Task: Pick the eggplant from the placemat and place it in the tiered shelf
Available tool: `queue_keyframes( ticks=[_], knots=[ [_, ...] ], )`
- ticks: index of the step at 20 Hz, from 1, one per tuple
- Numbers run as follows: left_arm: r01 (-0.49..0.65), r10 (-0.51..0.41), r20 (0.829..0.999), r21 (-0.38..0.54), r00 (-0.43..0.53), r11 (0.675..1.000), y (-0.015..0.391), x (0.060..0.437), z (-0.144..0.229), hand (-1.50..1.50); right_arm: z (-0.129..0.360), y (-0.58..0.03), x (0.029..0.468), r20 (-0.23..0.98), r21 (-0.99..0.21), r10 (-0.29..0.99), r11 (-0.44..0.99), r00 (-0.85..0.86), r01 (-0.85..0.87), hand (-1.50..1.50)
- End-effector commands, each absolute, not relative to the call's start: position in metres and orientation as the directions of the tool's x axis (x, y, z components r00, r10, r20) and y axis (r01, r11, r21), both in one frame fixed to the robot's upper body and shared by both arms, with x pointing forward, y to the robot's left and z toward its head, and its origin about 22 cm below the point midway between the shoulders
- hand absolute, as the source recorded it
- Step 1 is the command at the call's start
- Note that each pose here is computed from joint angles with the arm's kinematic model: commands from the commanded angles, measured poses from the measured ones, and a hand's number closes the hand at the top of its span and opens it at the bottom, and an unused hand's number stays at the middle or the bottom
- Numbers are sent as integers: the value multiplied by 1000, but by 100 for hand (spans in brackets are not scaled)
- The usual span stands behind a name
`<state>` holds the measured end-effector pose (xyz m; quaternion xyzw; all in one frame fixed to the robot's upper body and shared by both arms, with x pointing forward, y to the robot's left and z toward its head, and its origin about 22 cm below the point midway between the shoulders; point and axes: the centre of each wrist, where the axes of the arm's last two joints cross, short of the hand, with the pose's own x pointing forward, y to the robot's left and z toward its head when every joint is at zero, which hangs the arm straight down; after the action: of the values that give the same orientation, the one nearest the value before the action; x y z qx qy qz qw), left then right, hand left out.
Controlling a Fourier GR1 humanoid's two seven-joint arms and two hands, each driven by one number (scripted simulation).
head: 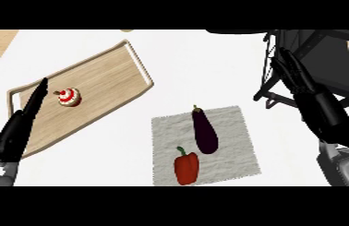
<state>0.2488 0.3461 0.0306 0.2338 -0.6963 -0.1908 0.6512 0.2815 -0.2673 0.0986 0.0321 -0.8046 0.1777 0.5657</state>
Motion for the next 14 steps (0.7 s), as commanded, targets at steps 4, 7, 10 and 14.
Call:
queue_keyframes(
  ticks=[4, 7, 10, 14],
  knots=[
    [16, -387, 917, 390, -93, 921, 284, 261, 18, 0, 96, -256, 308, 968, -251, 242, 952, -72, -175, -150],
    [23, -321, 945, 324, -68, 946, 274, 264, 16, 0, 67, -224, 303, 926, 377, -377, 926, 10, -19, -150],
    [42, -291, 955, 294, -57, 955, 267, 264, 16, 0, 71, -310, 301, 814, -581, 575, 808, 84, 98, 150],
    [68, -237, 971, 239, -39, 969, 248, 266, 12, 0, 28, -270, 294, 880, -467, 466, 810, 94, 356, -150]
  ],
)
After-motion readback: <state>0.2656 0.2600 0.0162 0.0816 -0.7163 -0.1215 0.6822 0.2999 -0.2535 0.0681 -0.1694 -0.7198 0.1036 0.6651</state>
